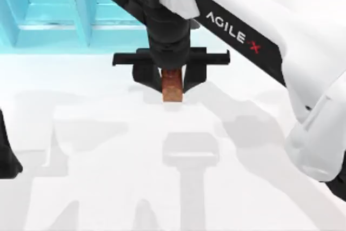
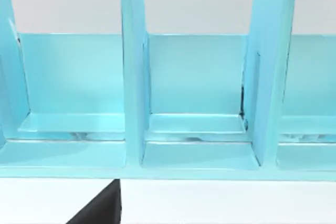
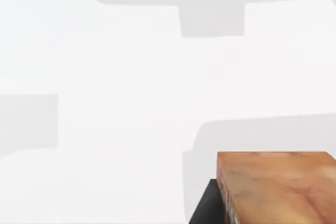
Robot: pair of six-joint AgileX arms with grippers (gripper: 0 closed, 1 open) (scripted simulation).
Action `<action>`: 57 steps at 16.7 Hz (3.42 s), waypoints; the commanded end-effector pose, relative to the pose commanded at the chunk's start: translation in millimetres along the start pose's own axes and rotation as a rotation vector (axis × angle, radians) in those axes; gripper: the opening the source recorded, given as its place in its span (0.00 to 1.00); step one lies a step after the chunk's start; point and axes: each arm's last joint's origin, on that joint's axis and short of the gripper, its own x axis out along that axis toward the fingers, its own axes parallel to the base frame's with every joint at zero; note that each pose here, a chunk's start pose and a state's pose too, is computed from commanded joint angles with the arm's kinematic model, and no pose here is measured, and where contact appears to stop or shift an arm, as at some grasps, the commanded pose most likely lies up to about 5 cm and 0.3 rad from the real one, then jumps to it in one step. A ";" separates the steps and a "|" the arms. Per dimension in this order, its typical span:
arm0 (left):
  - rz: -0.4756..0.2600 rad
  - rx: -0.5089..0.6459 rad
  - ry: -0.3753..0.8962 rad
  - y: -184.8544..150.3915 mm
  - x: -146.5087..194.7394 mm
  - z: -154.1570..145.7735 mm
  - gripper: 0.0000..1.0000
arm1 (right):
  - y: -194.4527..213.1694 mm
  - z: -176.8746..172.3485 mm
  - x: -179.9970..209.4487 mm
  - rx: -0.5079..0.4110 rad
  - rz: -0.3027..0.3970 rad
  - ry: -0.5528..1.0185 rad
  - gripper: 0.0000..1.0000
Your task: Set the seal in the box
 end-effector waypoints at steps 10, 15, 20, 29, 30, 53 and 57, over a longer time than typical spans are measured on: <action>0.000 0.000 0.000 0.0 0.0 0.0 1.00 | -386.5 64.7 8.9 0.078 0.063 0.163 0.00; 0.000 0.000 0.000 0.0 0.0 0.0 1.00 | -477.1 -13.0 -12.5 -0.008 0.084 0.029 0.00; 0.000 0.000 0.000 0.0 0.0 0.0 1.00 | -491.1 -40.4 -25.3 -0.053 0.055 -0.074 0.00; 0.000 0.000 0.000 0.0 0.0 0.0 1.00 | -489.6 -37.7 -1.3 -0.054 0.054 -0.070 0.00; 0.000 0.000 0.000 0.0 0.0 0.0 1.00 | -489.5 -37.4 7.0 -0.053 0.053 -0.072 0.00; 0.000 0.000 0.000 0.0 0.0 0.0 1.00 | -487.2 -38.1 39.5 -0.053 0.055 -0.074 1.00; 0.000 0.000 0.000 0.0 0.0 0.0 1.00 | -487.2 -38.1 39.5 -0.053 0.055 -0.074 1.00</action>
